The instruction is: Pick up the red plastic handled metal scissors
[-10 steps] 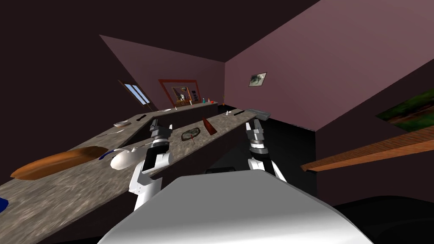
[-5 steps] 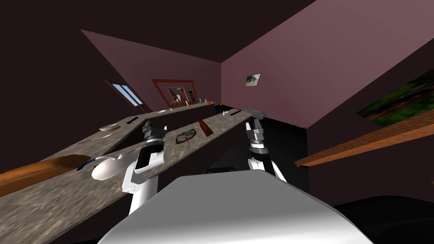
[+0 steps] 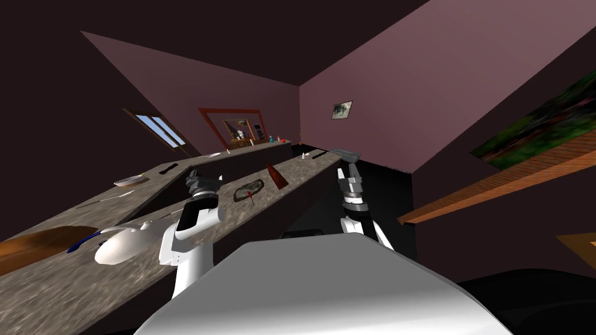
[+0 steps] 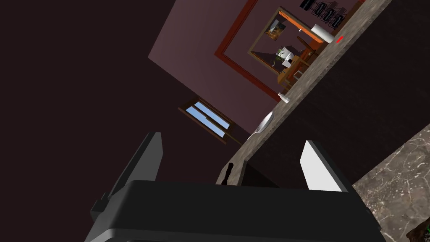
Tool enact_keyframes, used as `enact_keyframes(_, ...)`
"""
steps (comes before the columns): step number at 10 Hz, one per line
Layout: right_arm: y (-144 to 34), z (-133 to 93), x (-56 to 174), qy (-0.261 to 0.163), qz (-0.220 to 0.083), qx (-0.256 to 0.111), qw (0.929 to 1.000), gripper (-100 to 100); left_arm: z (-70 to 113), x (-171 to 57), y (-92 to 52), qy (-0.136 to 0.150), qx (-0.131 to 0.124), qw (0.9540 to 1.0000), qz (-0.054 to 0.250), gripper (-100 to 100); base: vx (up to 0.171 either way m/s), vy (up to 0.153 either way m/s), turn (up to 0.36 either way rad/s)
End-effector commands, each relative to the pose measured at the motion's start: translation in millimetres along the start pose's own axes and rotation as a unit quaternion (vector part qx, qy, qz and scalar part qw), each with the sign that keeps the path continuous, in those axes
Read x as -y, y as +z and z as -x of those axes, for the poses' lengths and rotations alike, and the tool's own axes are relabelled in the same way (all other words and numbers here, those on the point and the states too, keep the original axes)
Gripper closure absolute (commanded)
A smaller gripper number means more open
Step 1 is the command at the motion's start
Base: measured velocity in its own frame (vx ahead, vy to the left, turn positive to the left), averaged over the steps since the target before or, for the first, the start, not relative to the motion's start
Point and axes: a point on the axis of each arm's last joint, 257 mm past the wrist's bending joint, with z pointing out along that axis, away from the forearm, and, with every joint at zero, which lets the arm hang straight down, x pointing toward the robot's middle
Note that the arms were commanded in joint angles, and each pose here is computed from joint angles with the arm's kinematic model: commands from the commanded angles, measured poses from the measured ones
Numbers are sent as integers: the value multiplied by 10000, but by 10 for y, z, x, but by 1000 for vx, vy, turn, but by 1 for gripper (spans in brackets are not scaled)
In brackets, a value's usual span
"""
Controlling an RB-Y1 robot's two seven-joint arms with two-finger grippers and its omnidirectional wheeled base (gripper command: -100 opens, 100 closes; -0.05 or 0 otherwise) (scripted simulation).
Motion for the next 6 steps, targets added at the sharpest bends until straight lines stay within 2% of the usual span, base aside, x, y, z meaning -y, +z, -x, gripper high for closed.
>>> enact_keyframes(1, 0, 0, 0, 0, 0, 0, 10000, 0, 217, 77, 35, -242, 310, 9992, -17, -100, 37, -73, -125)
enact_keyframes(2, 0, 0, 0, 0, 0, 0, 10000, 0, 263, 24, 31, -245, 403, 9989, 86, -100, 36, -58, -59)
enact_keyframes(3, 0, 0, 0, 0, 0, 0, 10000, 0, 453, 90, 55, -470, 642, 9968, 49, -100, 28, -60, -125)
enact_keyframes(4, 0, 0, 0, 0, 0, 0, 10000, 0, 504, 51, 46, -472, 736, 9961, 130, -100, 26, -50, -68)
enact_keyframes(5, 0, 0, 0, 0, 0, 0, 10000, 0, 703, 115, 52, -704, 986, 9926, 88, -100, 42, -65, -118)
enact_keyframes(6, 0, 0, 0, 0, 0, 0, 10000, 0, 744, 72, 42, -710, 1069, 9916, 169, -100, 36, -49, -63)
